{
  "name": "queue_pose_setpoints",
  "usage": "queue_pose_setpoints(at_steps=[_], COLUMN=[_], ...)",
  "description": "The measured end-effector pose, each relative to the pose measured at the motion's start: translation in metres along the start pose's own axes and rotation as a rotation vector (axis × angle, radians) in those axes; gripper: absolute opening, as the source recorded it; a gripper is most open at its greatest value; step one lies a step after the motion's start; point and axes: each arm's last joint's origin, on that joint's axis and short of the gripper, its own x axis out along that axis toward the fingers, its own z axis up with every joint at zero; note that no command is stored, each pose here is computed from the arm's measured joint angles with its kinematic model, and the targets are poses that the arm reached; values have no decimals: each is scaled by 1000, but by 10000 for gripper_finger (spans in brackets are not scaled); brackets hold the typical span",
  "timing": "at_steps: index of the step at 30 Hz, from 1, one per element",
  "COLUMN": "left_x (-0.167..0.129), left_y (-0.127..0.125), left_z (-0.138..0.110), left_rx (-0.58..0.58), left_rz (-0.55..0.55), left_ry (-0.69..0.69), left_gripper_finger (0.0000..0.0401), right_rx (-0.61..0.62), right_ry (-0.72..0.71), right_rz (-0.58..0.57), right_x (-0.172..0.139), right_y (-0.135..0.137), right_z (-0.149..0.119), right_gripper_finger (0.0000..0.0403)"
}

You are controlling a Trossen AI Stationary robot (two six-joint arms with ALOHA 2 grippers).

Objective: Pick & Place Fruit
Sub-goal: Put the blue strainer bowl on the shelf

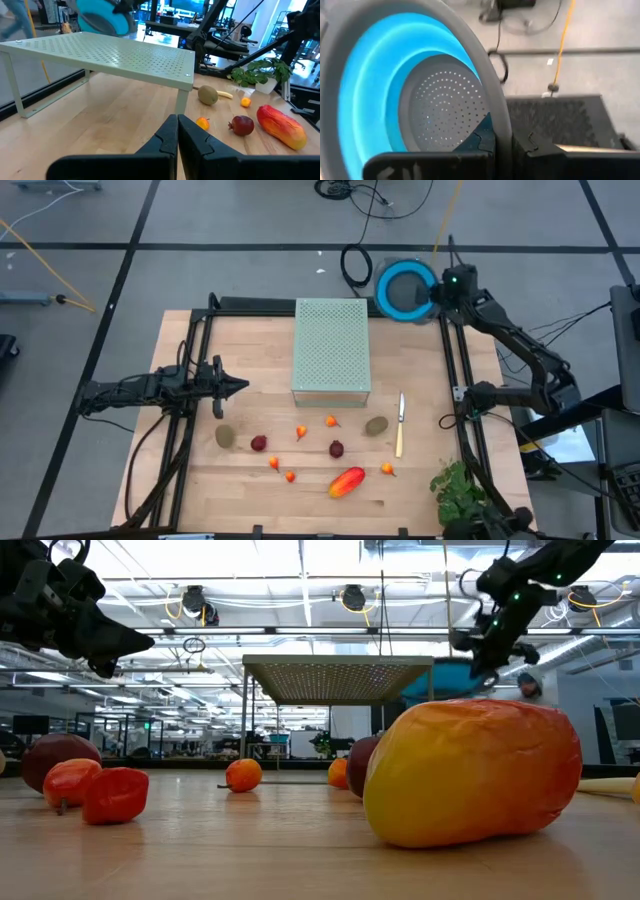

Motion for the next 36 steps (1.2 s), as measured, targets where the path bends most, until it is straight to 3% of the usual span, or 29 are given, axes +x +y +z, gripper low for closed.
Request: queue_pose_setpoints(at_steps=[8,26,29,36], left_x=[0,0,0,0], left_y=[0,0,0,0], left_z=[0,0,0,0], left_rx=[0,0,0,0], left_rz=[-2,-1,-1,0], left_ry=[0,0,0,0], left_gripper_finger=[10,10,10,10], right_rx=[71,104,114,136], right_ry=[-211,-307,-359,-457], right_rz=[20,4,33,253], right_x=[-20,-25,-27,-33], right_y=[1,2,4,12], right_z=[20,28,33,46], right_gripper_finger=[5,6,6,7])
